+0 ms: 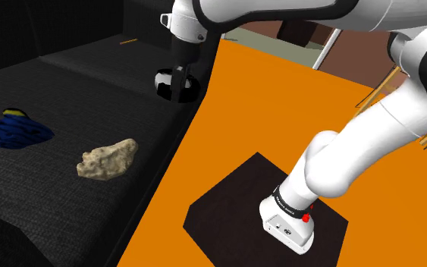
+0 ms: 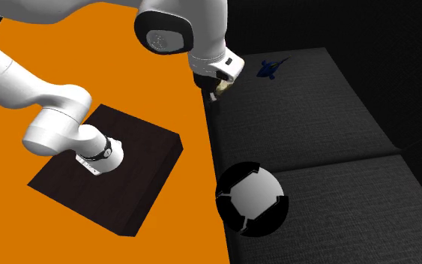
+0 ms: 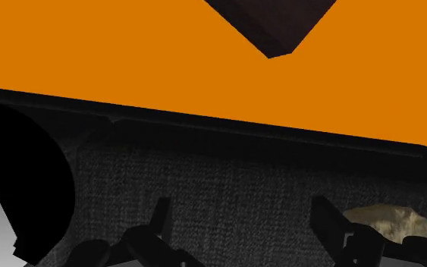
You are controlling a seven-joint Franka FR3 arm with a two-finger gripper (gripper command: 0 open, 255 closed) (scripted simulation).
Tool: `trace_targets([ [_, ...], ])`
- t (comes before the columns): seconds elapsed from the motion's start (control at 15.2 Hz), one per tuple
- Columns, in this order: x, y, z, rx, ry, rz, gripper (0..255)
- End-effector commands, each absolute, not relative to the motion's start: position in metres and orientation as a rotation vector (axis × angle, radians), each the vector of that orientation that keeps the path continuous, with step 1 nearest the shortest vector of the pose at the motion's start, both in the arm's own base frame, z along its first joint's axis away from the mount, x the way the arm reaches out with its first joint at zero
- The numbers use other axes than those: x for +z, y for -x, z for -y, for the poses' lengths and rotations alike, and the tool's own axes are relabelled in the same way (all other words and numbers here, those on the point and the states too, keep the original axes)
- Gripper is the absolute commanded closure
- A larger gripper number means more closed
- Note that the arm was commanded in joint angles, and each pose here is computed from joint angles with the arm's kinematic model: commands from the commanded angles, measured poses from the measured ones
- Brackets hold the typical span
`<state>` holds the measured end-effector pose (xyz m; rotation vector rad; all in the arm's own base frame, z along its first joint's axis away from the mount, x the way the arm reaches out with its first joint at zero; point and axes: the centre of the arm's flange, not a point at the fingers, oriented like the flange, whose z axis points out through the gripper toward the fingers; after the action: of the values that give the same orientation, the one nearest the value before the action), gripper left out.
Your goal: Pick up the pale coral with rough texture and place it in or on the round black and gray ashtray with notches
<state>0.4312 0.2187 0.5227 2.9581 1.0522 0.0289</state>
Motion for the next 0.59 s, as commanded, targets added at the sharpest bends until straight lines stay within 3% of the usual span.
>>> trace_targets([
  [0.0,0.516,-0.438,-0.242,0.054,-2.918,-1.148,0],
  [0.53,0.509,-0.445,-0.343,0.147,-2.733,-1.502,0],
])
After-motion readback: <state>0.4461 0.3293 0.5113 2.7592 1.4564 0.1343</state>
